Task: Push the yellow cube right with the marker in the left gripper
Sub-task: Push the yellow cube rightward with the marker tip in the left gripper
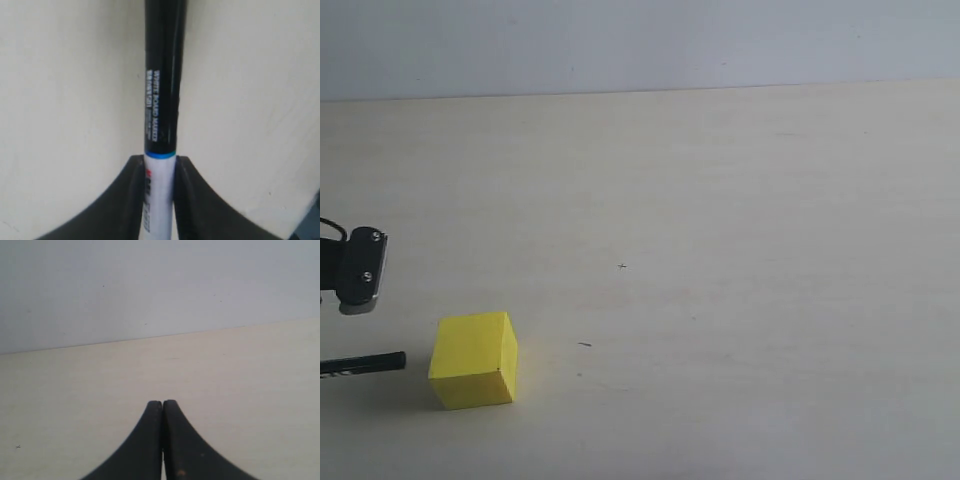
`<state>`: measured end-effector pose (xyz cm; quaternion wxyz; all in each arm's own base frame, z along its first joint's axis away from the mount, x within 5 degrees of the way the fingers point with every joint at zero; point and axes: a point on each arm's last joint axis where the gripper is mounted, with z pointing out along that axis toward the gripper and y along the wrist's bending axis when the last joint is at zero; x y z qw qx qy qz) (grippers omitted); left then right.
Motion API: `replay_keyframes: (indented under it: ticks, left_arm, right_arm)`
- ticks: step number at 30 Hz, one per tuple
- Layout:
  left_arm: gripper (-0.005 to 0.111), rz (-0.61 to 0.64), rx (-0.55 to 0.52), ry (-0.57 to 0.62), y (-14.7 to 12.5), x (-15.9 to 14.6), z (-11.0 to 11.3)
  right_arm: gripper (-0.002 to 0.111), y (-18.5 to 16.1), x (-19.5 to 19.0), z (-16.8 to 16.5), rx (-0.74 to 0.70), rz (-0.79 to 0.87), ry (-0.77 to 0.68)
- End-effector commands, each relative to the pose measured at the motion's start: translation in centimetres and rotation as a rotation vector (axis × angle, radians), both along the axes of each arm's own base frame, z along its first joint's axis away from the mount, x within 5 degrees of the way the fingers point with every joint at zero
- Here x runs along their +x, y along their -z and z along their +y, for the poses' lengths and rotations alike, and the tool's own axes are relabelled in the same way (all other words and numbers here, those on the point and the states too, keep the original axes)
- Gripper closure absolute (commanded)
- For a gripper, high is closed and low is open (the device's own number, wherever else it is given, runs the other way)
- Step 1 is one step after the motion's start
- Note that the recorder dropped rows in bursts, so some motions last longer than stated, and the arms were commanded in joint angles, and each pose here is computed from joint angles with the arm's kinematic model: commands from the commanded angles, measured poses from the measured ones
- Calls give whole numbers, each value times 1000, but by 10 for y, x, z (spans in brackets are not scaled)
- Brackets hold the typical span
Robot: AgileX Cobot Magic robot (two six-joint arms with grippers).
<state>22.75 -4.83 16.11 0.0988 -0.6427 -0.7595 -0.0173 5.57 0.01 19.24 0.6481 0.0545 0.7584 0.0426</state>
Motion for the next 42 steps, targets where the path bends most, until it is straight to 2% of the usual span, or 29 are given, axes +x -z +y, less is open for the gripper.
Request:
replay_keyframes:
  ticks: [1,5,7,10,14,18,22,25,30,34,37,39,42]
  left_arm:
    - [107,-64,-70,72,4,3,-27]
    - [107,-79,-97,194,6,1,-64]
    - [107,-80,-93,231,4,-1,-72]
    - [107,-63,-48,154,4,1,-62]
    - [107,18,3,0,6,1,-32]
    - [107,51,14,-66,12,-2,-14]
    - [107,24,-5,-74,17,-3,-13]
    - [107,-10,-47,-72,17,-1,-23]
    - [107,-70,-82,66,15,-1,-51]
    - [107,-185,-172,172,7,1,-91]
    - [107,-227,-217,241,2,-1,-117]
    - [107,-209,-204,234,3,2,-118]
    - [107,-209,-164,172,4,10,-107]
  right_arm:
    - [108,1,0,0,-7,-5,3]
    - [108,1,0,0,-7,-5,3]
    - [108,1,0,0,-7,-5,3]
    - [108,1,0,0,-7,-5,3]
    - [108,1,0,0,-7,-5,3]
    - [108,1,0,0,-7,-5,3]
    - [108,1,0,0,-7,-5,3]
    - [108,1,0,0,-7,-5,3]
    - [108,1,0,0,-7,-5,3]
    - [108,1,0,0,-5,-5,3]
    - [108,0,0,0,-5,-14,4]
    - [108,1,0,0,-5,-6,3]
    - [108,1,0,0,-5,-6,3]
